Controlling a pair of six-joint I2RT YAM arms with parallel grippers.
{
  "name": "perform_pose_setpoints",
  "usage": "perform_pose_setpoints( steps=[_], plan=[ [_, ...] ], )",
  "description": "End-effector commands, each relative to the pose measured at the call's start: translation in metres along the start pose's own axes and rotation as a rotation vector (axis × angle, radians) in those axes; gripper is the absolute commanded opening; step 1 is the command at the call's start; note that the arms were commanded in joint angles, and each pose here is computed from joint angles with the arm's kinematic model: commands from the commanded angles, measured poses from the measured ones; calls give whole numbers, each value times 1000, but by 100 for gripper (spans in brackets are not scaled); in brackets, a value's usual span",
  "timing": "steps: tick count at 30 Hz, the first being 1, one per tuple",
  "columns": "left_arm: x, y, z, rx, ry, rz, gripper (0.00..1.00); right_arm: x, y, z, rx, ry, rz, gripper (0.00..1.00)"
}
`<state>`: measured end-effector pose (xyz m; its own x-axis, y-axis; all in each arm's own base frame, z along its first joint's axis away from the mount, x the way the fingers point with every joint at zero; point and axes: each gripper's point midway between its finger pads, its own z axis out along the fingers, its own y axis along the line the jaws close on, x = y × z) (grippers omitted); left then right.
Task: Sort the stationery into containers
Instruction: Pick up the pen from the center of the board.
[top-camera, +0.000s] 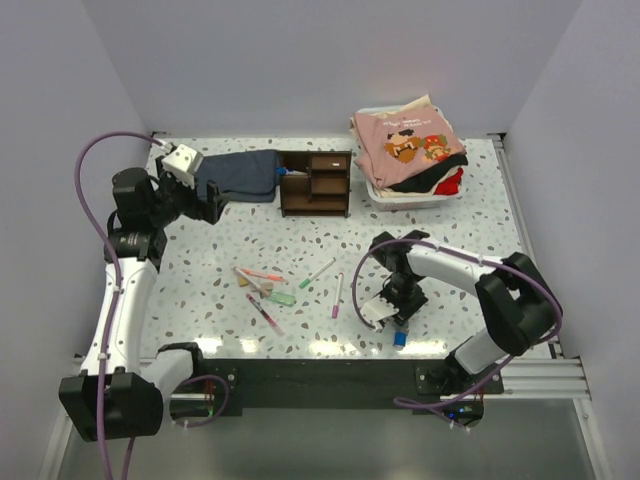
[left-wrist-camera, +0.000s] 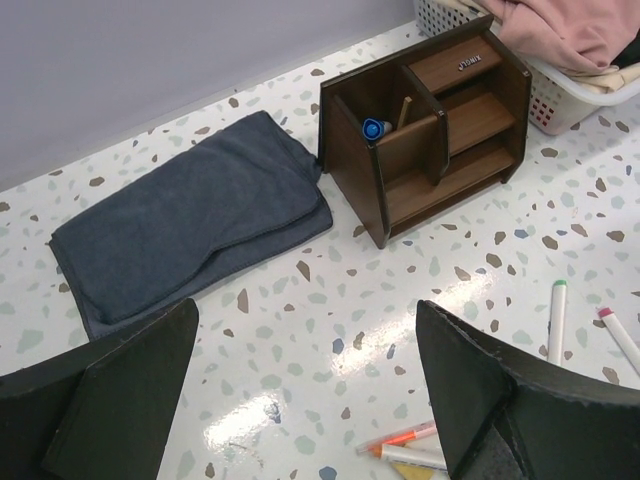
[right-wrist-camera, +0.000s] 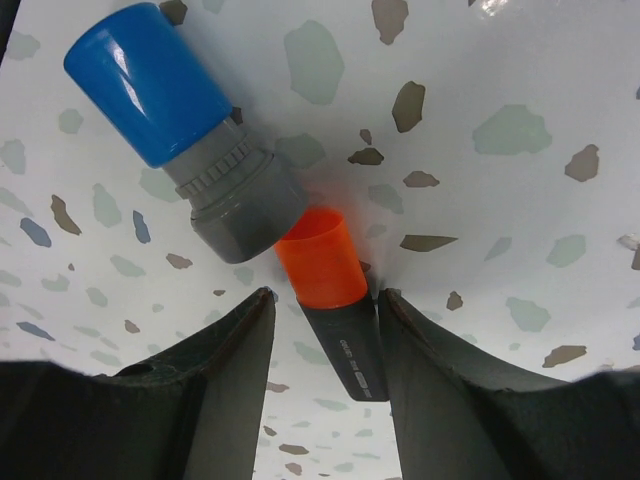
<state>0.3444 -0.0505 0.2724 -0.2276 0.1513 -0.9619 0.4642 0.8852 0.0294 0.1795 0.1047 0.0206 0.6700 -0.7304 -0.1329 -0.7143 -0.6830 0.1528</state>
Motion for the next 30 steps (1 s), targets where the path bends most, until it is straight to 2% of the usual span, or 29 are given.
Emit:
perform_pose_setpoints(
  steps=[1, 7, 9, 10, 11, 13, 14, 17, 20, 21, 23, 24, 26, 29, 30],
  plan=[
    [-19, 2, 1, 9, -54, 5, 95, 6, -6, 9, 22, 7, 16, 49],
    [-19, 3, 4, 11, -56, -4, 95, 4, -2, 23, 48, -19, 25, 46],
    [-16, 4, 5, 12, -50, -8, 95, 1, 5, 31, 43, -35, 29, 41],
    [-16, 4, 5, 11, -52, -9, 95, 1, 4, 33, 54, -39, 35, 37],
    [-14, 3, 6, 12, -48, -15, 95, 0, 6, 35, 52, -42, 38, 27],
    [-14, 4, 7, 10, -50, -15, 95, -1, 7, 38, 59, -53, 70, 18],
    [-12, 4, 7, 12, -48, -17, 95, -2, 7, 38, 65, -56, 82, 10],
    [-11, 4, 7, 14, -46, -17, 95, -4, -9, 22, 145, -79, 133, 0],
    [-11, 4, 8, 16, -44, -15, 95, -14, -48, -23, 279, -140, 189, 0],
    [-12, 4, 9, 19, -45, -11, 95, -16, -75, -56, 371, -160, 223, 0],
    [-11, 4, 10, 19, -45, -14, 95, -21, -102, -84, 429, -212, 274, 0],
    [-12, 5, 11, 19, -48, -15, 95, -24, -128, -123, 525, -245, 325, 0],
    [-15, 4, 13, 30, -55, -15, 95, -30, -155, -155, 601, -319, 379, 0],
    [-21, 8, 15, 31, -58, -9, 95, -41, -203, -220, 751, -518, 486, 0],
    [-23, 7, 16, 34, -58, -10, 95, -44, -217, -239, 776, -614, 586, 0]
  ],
)
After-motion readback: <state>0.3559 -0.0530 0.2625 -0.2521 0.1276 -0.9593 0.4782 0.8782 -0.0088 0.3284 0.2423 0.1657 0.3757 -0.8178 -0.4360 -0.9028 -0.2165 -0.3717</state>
